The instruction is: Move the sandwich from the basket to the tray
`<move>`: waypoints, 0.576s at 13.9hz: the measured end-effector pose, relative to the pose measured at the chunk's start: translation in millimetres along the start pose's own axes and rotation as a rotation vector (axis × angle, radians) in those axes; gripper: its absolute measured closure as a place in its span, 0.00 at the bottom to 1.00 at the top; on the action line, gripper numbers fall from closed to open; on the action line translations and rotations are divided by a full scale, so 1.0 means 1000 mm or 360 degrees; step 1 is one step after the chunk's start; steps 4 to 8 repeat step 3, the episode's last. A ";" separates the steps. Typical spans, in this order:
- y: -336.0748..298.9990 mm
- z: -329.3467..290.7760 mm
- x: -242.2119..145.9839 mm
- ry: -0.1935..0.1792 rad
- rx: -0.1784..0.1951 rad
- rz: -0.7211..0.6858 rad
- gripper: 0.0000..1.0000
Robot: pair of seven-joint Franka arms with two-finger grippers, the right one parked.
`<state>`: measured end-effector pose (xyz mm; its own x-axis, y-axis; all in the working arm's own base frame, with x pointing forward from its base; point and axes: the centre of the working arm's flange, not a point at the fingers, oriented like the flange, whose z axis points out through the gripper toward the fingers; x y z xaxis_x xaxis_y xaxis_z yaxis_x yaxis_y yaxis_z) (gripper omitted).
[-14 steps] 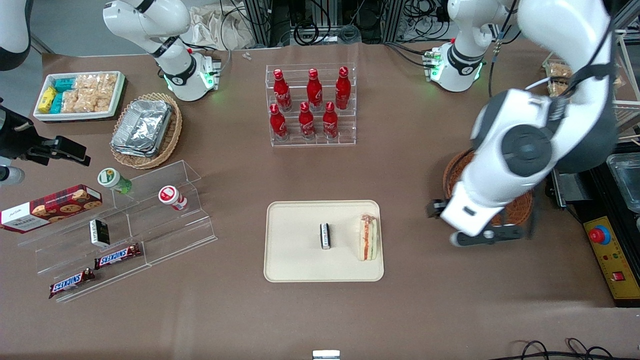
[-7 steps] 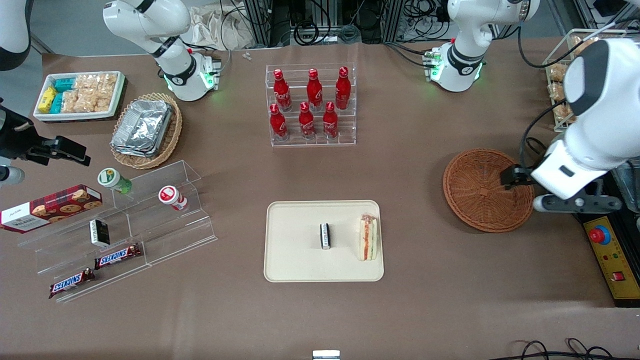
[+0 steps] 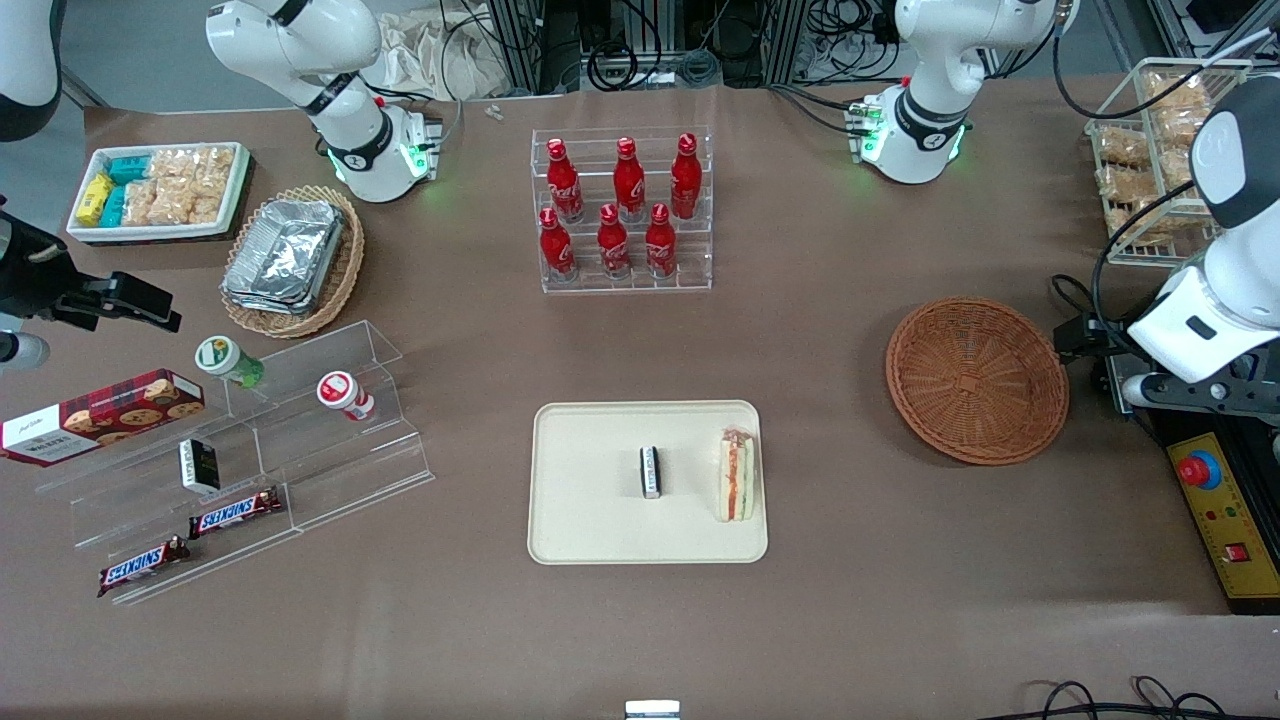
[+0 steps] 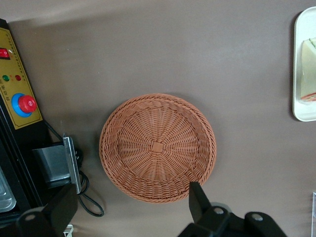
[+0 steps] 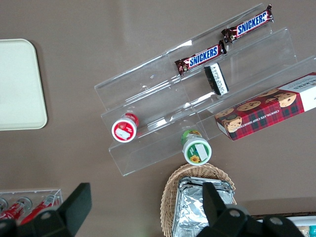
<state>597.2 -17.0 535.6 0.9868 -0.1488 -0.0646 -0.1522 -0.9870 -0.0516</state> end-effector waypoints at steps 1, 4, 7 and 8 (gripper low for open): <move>0.001 -0.001 0.000 0.0005 0.0001 0.0039 0.00; 0.000 -0.004 0.001 0.0017 0.0003 0.0082 0.00; 0.000 -0.004 0.001 0.0017 0.0003 0.0082 0.00; 0.000 -0.004 0.001 0.0017 0.0003 0.0082 0.00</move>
